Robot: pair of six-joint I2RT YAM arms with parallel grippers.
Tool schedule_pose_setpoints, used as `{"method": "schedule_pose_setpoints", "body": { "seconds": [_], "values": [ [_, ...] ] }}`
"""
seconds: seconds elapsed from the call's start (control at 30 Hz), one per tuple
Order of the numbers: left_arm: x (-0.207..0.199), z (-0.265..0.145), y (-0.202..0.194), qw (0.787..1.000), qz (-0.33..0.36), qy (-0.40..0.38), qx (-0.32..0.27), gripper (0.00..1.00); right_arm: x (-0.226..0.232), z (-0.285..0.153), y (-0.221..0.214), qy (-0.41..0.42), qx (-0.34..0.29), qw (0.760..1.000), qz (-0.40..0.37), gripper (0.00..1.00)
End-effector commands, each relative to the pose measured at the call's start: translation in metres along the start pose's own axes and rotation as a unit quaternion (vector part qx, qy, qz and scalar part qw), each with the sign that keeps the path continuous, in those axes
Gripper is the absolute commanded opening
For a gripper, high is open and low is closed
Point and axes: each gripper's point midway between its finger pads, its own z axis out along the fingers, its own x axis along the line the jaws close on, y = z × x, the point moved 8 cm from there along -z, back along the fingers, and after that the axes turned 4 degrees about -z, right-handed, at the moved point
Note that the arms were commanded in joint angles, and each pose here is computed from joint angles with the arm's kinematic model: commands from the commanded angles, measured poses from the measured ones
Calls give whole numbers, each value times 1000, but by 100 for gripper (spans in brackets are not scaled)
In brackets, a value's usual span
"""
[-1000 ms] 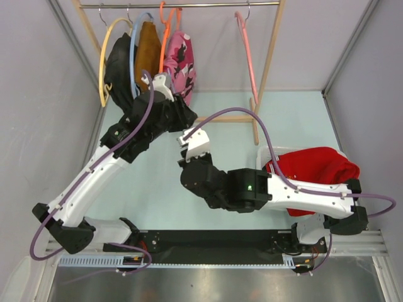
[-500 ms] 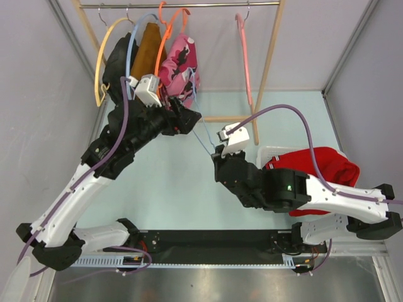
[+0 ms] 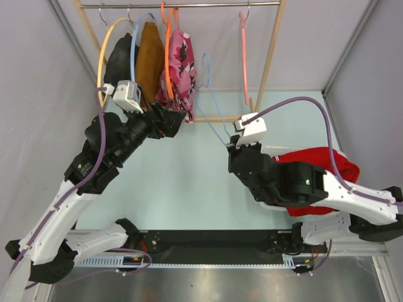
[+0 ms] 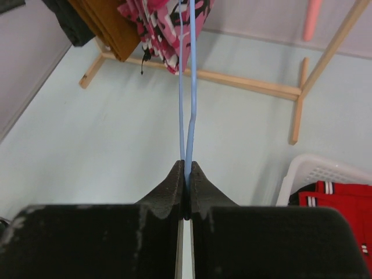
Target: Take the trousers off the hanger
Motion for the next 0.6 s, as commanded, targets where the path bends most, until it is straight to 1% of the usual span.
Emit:
{"method": "schedule_pose_setpoints", "body": {
  "seconds": [0.0,0.13,0.17,0.2,0.27,0.3,0.33,0.37,0.43,0.57],
  "values": [
    [2,-1,5,1000,16,3,-22,89,-29,-14,39,-37,-48,998,32,0],
    [5,-3,5,999,21,12,-27,89,-38,-6,51,-53,-63,996,26,0],
    [5,-4,6,999,21,13,-29,89,-41,-1,53,-55,-64,996,15,0],
    [6,-6,7,999,21,16,-34,89,-46,8,59,-68,-77,994,33,0],
    [7,-9,9,999,22,18,-40,89,-46,20,57,-64,-82,994,30,0],
    [7,-11,9,999,22,20,-44,89,-52,28,65,-74,-101,991,42,0],
    [8,-15,12,998,21,21,-52,89,-50,34,61,-71,-103,991,38,0],
    [9,-16,11,998,24,23,-54,89,-50,39,69,-69,-128,988,57,0],
    [9,-21,14,998,24,19,-62,89,-54,50,72,-68,-146,985,55,0],
    [10,-23,13,997,31,19,-61,90,-51,65,81,-70,-190,976,81,0]
  ]
}}
